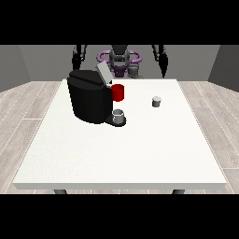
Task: Insert the coffee pod into the coffee machine and close the lid
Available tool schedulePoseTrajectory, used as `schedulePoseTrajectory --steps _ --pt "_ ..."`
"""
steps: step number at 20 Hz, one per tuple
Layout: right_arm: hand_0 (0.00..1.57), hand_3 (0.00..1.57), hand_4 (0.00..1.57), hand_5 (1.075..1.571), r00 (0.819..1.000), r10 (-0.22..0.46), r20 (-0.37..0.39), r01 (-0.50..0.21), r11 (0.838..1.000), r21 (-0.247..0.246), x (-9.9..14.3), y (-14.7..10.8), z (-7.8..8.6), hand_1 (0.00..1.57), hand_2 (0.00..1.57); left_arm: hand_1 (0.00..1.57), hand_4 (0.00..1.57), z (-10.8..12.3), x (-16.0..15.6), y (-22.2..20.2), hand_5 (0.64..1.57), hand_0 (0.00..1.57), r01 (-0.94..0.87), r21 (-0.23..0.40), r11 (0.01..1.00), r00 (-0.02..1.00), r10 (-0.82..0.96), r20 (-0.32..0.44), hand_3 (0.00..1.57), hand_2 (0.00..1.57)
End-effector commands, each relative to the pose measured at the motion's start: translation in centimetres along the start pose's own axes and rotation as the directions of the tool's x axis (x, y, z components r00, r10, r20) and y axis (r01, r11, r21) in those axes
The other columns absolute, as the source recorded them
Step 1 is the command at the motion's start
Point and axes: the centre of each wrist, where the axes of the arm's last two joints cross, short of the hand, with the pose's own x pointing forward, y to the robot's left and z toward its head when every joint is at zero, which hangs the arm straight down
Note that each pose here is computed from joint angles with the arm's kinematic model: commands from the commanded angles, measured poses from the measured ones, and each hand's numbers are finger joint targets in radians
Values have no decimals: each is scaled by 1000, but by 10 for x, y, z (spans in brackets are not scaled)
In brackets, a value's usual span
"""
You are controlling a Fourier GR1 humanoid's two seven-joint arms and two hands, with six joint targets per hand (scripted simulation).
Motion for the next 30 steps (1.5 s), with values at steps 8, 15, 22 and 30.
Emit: schedulePoseTrajectory --steps 8,15,22,30 --pt "0 0 109 1571 992 -94 79 107 979 -175 0 9 -4 0 0 0 213 -10 2 23 1571 0 112 -57 992 983 -102 154 0 0" --pt "0 0 217 1571 984 -72 164 90 991 -99 14 6 -11 0 0 0 0 -58 30 82 1571 0 177 -25 984 981 -175 82 0 0" --pt "0 0 186 1571 971 -100 218 114 992 -51 32 35 -18 0 0 0 0 -88 30 106 1571 0 262 -14 965 965 -262 -2 0 0" --pt "0 0 259 1571 973 -124 194 138 989 -57 34 40 -33 0 0 0 0 -108 15 97 1571 0 304 -44 952 949 -307 -76 0 0"
